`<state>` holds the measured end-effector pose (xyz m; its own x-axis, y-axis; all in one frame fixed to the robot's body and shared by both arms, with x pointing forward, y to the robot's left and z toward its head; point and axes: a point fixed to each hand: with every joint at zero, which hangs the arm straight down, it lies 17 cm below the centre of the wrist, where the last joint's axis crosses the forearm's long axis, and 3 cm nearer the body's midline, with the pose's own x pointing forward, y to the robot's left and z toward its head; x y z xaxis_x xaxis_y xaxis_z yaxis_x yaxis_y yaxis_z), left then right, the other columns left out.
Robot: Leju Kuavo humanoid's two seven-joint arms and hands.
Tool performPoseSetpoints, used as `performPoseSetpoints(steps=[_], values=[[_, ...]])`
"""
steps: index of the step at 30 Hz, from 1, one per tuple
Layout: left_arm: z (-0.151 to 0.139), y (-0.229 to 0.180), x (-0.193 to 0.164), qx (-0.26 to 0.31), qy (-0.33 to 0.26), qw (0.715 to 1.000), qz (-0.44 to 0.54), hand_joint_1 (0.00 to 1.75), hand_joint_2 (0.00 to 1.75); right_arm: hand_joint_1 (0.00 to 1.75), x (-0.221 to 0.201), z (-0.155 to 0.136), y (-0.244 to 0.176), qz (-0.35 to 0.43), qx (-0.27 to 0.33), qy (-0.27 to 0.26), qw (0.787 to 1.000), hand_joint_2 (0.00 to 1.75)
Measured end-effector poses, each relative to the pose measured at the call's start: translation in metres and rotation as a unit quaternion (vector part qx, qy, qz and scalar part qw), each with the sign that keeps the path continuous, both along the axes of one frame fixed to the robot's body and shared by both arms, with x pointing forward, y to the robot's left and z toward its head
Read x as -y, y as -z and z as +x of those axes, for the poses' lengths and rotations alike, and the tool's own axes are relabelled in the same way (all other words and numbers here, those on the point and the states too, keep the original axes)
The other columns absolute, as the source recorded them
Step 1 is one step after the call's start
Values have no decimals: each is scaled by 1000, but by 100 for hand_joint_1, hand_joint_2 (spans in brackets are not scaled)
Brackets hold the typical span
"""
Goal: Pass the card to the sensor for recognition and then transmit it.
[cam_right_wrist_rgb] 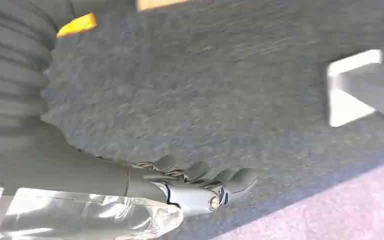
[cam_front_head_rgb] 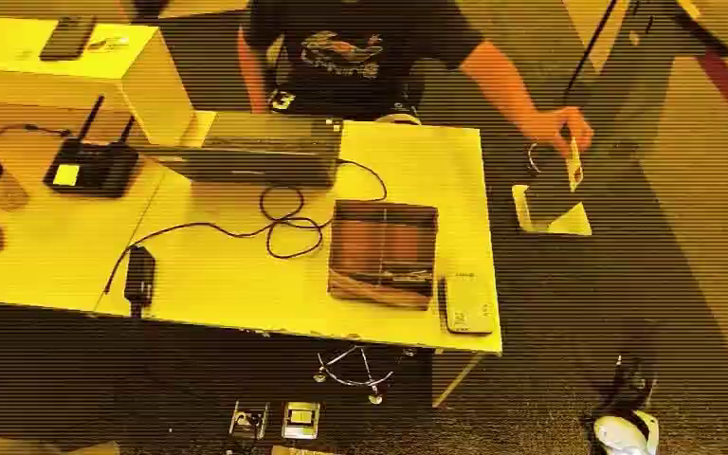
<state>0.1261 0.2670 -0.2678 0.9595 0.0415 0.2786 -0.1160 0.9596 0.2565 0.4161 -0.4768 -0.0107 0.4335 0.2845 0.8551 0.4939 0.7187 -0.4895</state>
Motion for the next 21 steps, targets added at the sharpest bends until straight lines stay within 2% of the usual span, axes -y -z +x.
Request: performPoseSetpoints(steps=[5,13,17,21], values=[[0,0,0,0,-3,1000,-1,0,175,0,9,16,-51,13,81,12,997,175],[-1,0,-2,-1,-6,1000,3,0,175,0,-3,37,-169,-64,195,-17,979,175],[0,0,0,1,-5,1000,2,0,175,0,-20,39,-234,-117,239,-31,963,175],[1,-1,3,2,-2,1000,-1,0,175,0,-51,38,-293,-176,294,-63,937,175]])
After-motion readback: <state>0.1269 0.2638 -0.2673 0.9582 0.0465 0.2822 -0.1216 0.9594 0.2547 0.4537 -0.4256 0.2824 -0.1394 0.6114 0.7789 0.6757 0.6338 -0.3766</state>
